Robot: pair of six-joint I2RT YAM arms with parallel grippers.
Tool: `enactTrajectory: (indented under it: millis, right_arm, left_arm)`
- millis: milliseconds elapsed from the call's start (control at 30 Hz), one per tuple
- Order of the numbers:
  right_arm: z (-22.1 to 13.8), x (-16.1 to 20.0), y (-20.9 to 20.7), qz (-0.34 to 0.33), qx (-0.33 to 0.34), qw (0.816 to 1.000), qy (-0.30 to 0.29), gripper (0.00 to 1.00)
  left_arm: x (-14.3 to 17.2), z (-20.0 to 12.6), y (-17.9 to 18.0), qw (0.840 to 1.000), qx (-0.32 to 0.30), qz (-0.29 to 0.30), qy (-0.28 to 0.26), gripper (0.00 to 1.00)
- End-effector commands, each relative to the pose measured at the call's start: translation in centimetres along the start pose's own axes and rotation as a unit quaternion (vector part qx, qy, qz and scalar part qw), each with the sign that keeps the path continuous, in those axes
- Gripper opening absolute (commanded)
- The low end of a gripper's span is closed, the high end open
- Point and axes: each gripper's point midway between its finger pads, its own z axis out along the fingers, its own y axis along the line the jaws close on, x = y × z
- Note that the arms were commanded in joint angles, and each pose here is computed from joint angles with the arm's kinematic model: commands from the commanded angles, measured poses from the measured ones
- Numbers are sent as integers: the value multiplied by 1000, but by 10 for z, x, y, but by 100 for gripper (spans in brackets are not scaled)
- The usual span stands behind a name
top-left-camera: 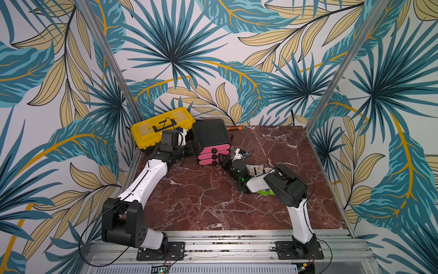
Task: Take the cookies out of the drawer
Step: Close the drawer in the storage box, then open the drawer in the storage box.
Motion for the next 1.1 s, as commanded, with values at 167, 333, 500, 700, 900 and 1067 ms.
enactTrajectory:
  millis: [167, 333, 500, 700, 900, 1067]
  right_arm:
    - [-26, 11, -27, -10, 10, 1000, 18, 64]
    - [-29, 28, -37, -20, 7, 999, 46, 65]
    - [-14, 45, -33, -15, -14, 998, 62, 65]
    - [-6, 53, -31, -11, -20, 998, 64, 65]
    - [-2, 65, -30, -12, -10, 997, 78, 65]
    - [1, 72, -35, -3, 2, 996, 84, 65]
  left_arm:
    - [-29, 12, 1, 999, -37, 33, -11, 100]
    - [-30, 20, 17, 996, -68, 56, -13, 100]
    - [-30, 34, 27, 996, -70, 53, -19, 100]
    - [-19, 43, 33, 997, -66, 43, 1, 100]
    - [-18, 43, 21, 999, -39, 29, 3, 100]
    - [-18, 40, 12, 999, -23, 24, 5, 100]
